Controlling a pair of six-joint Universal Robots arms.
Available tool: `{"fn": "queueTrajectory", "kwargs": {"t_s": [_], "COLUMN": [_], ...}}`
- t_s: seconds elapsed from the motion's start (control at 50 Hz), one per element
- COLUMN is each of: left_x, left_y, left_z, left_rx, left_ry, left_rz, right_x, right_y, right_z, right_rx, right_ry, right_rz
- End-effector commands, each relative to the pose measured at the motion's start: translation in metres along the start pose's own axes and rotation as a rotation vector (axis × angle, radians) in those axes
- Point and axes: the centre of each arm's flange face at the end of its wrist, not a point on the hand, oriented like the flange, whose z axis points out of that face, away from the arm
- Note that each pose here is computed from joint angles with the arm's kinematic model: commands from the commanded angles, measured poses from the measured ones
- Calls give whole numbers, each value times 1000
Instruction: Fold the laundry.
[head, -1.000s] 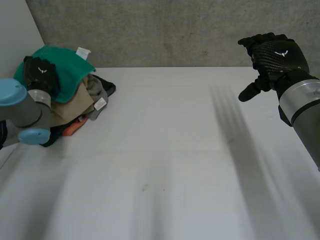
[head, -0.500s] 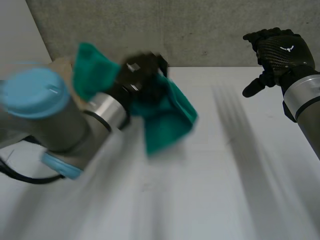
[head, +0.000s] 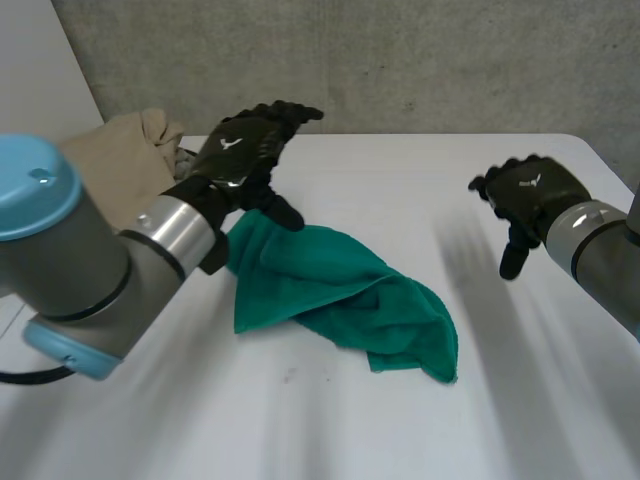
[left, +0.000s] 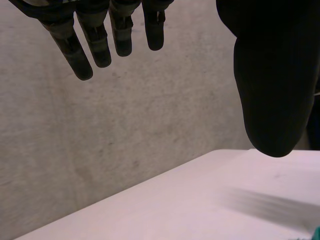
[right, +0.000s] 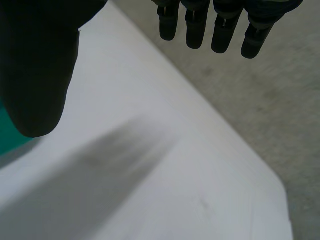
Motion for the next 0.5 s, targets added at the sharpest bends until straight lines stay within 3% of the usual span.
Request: {"fn": "queueTrajectory", "kwargs": {"t_s": [0.02,0.12,0.24,0.5], "left_x": [-39,-50,-31,9], "left_y": [45,80,105,90], "left_z": [-17,-23,-40,-44], "left_rx": [-169,-331,-503,-415], "left_ry": [-102,-98,-38,-55], "left_rz": [191,302,277,201], "right_x": [-43,-67,-76,-77], "right_y": [26,42,56,63], "right_z": [-21,-23,-21,-19], "right_rx": [-112,-69,-40,-24], "right_ry": [-158,-172,-159,-144], "right_rz": [-35,16,140,215]}}
